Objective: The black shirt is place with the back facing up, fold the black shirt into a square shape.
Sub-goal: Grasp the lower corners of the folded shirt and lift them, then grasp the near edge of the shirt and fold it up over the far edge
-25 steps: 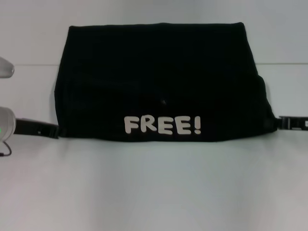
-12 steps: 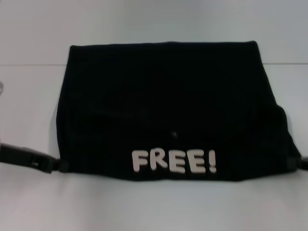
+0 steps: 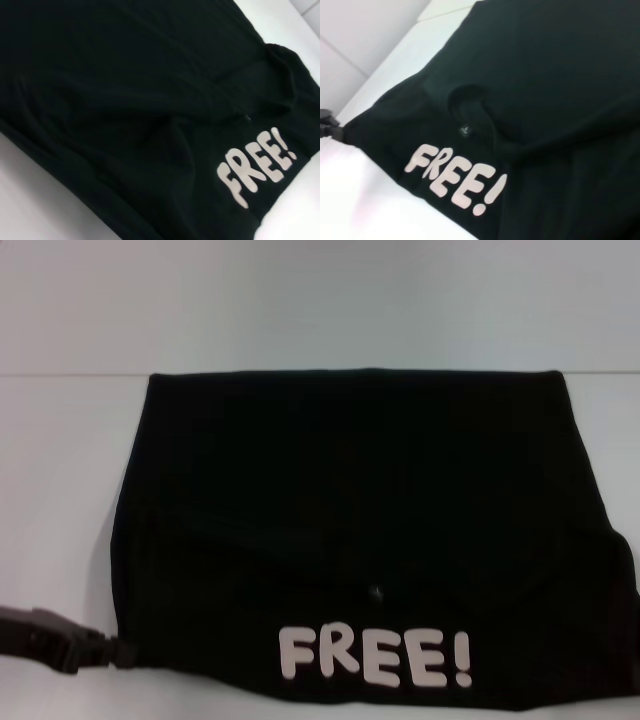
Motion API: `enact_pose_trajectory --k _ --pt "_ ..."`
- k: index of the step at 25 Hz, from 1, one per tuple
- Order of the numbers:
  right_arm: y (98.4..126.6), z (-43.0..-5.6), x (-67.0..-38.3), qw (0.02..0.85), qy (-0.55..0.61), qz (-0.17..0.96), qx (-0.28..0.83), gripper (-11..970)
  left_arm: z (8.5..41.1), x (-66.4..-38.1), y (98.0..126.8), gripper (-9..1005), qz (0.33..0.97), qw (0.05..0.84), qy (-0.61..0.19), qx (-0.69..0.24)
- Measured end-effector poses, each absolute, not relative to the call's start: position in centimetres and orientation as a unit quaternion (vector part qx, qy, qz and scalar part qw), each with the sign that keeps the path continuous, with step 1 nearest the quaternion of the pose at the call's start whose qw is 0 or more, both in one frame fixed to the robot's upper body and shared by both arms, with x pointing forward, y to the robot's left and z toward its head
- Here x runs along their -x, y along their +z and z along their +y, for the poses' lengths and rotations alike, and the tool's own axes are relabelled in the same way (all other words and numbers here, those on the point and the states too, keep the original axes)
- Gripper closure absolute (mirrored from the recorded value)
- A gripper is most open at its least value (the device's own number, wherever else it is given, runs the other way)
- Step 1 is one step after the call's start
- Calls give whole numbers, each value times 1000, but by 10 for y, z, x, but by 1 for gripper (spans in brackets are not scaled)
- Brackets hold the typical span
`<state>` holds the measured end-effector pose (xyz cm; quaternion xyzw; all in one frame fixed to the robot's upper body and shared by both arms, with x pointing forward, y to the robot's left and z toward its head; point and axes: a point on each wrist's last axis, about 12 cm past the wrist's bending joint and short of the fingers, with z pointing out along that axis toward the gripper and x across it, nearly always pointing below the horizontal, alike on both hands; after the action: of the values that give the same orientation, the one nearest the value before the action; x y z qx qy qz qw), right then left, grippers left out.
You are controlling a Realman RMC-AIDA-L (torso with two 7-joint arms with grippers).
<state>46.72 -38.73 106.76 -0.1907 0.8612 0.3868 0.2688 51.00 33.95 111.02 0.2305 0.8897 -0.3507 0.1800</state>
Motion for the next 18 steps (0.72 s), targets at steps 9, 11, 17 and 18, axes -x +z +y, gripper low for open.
enact_pose_trajectory --k 9,11,17,18 --pt "1066 -393 -446 263 406 853 194 953 341 -487 1100 977 876 160 -395 -228" --pt "1066 -395 -443 261 408 853 193 953 341 -484 1100 977 871 161 -404 -227" --pt "1066 -399 -434 256 414 853 187 953 341 -481 1097 977 864 159 -422 -222" --pt "1066 -399 -434 257 414 853 186 953 341 -481 1097 977 864 159 -423 -222"
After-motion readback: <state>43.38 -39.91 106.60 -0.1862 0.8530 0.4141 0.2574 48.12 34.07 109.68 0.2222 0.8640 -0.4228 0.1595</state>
